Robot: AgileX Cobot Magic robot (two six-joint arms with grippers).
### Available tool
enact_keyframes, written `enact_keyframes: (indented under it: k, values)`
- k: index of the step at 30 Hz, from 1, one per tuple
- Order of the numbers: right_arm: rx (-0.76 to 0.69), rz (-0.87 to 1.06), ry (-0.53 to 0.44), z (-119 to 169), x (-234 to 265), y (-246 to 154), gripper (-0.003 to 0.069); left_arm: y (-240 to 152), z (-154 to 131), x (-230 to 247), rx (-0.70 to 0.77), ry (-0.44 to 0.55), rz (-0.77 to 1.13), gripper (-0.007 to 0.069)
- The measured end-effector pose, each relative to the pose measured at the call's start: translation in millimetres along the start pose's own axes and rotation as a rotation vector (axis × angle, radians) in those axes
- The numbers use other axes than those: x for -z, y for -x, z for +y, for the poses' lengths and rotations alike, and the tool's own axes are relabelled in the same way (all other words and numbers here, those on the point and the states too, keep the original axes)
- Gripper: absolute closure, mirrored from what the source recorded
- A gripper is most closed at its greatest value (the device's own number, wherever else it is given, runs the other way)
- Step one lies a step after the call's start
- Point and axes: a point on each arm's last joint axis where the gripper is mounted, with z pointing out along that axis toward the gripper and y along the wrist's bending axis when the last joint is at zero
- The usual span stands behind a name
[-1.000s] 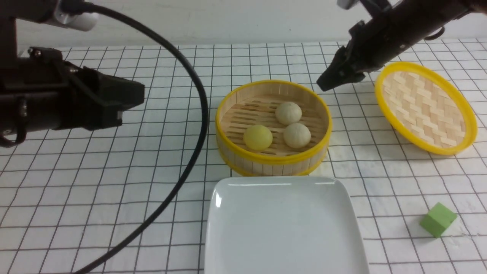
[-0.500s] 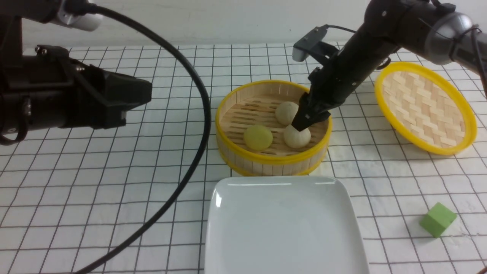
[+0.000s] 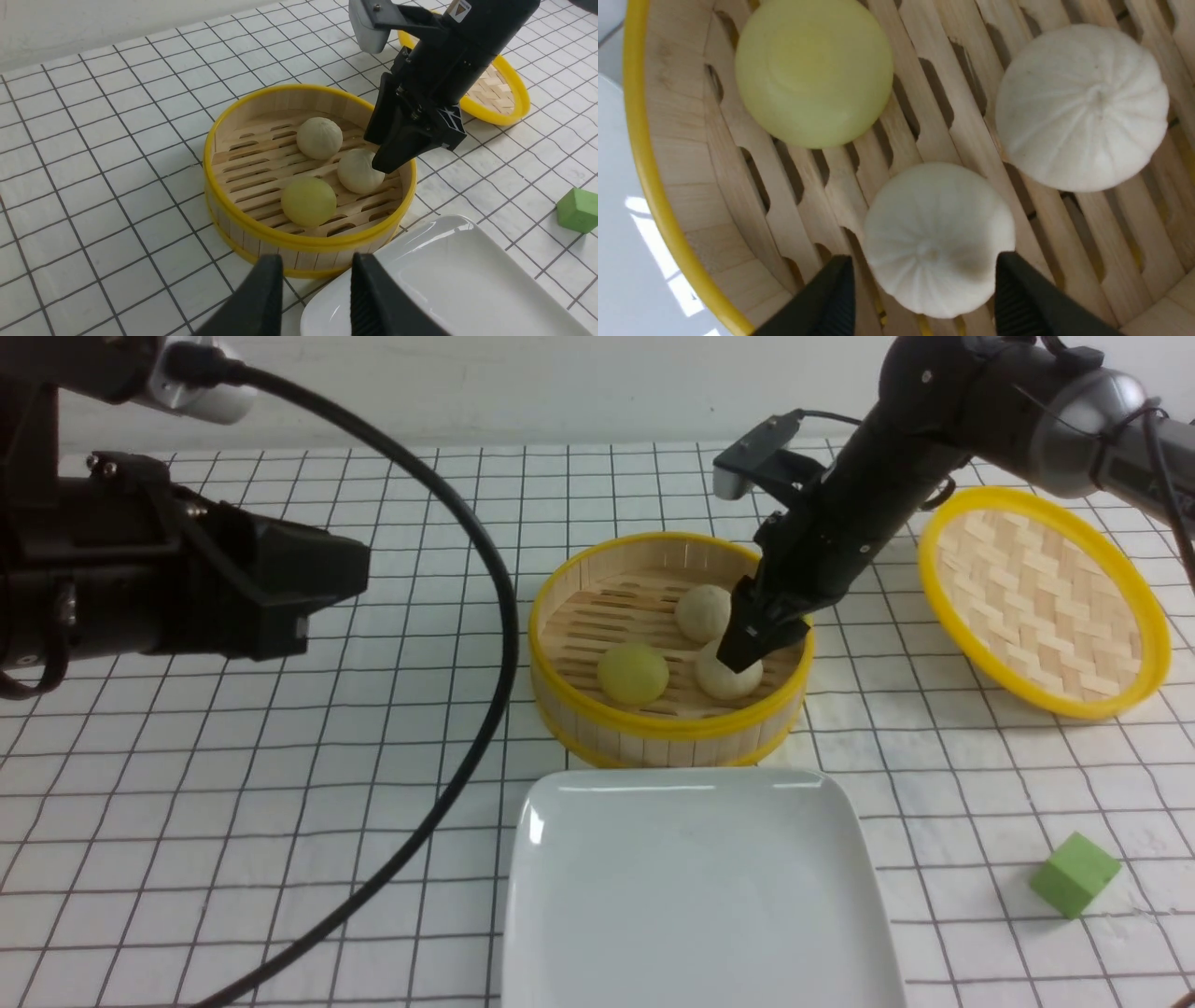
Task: Put the steamed buns into the plate on the white-black tablecloth.
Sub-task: 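Reach toward a bun in the bamboo steamer with the right gripper, then move the steamed bun from the bamboo steamer onto the white plate with the right gripper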
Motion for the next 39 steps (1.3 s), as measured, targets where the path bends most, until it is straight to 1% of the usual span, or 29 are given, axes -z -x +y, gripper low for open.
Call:
enact_keyframes:
  k: [5,13,15,17,20,21,22,24,29,31,35,36,37,38,39]
  values:
    - [-0.005,-0.006,0.007,1,0,1,0.025,0,0,0,-0.001,0.0,0.001,0.0384]
    - [-0.021,0.017,0.022,-5,-18,-4,0.0251,0,0,0,-0.001,0.0,0.001,0.0384]
    - [-0.022,0.017,0.021,-5,-19,-4,0.0258,0,0,0,-0.001,0.0,0.001,0.0384]
    - [-0.022,0.015,0.02,-6,-19,-4,0.0279,0,0,0,-0.001,0.0,0.001,0.0384]
    - [-0.021,0.015,0.02,-6,-19,-4,0.0347,0,0,0,-0.001,0.0,0.001,0.0384]
    - [-0.017,0.017,0.017,-6,-19,-4,0.0449,0,0,0,-0.001,0.001,0.0,0.0384]
    - [-0.016,0.018,0.016,-6,-19,-4,0.0522,0,0,0,-0.001,0.001,0.0,0.0384]
    - [-0.015,0.018,0.014,-6,-19,-4,0.0626,0,0,0,-0.001,0.002,-0.001,0.0384]
    - [-0.024,0.012,0.016,-2,-4,2,0.0638,0,0,0,-0.001,0.002,-0.001,0.0384]
    - [-0.012,-0.013,0.008,7,25,13,0.0636,0,0,0,-0.001,0.002,-0.001,0.0384]
    - [0.01,-0.183,-0.078,31,105,38,0.0635,0,0,0,0.0,0.003,-0.001,0.0384]
    - [0.005,-0.25,-0.106,43,136,42,0.0635,0,0,0,0.0,0.003,-0.001,0.0384]
    - [0.0,-0.274,-0.115,48,149,43,0.0635,0,0,0,0.0,0.003,-0.001,0.0384]
    - [-0.021,-0.319,-0.128,61,173,43,0.0635,0,0,0,0.0,0.003,-0.001,0.0384]
    - [-0.032,-0.334,-0.131,65,182,42,0.0635,0,0,0,0.0,0.003,-0.001,0.0384]
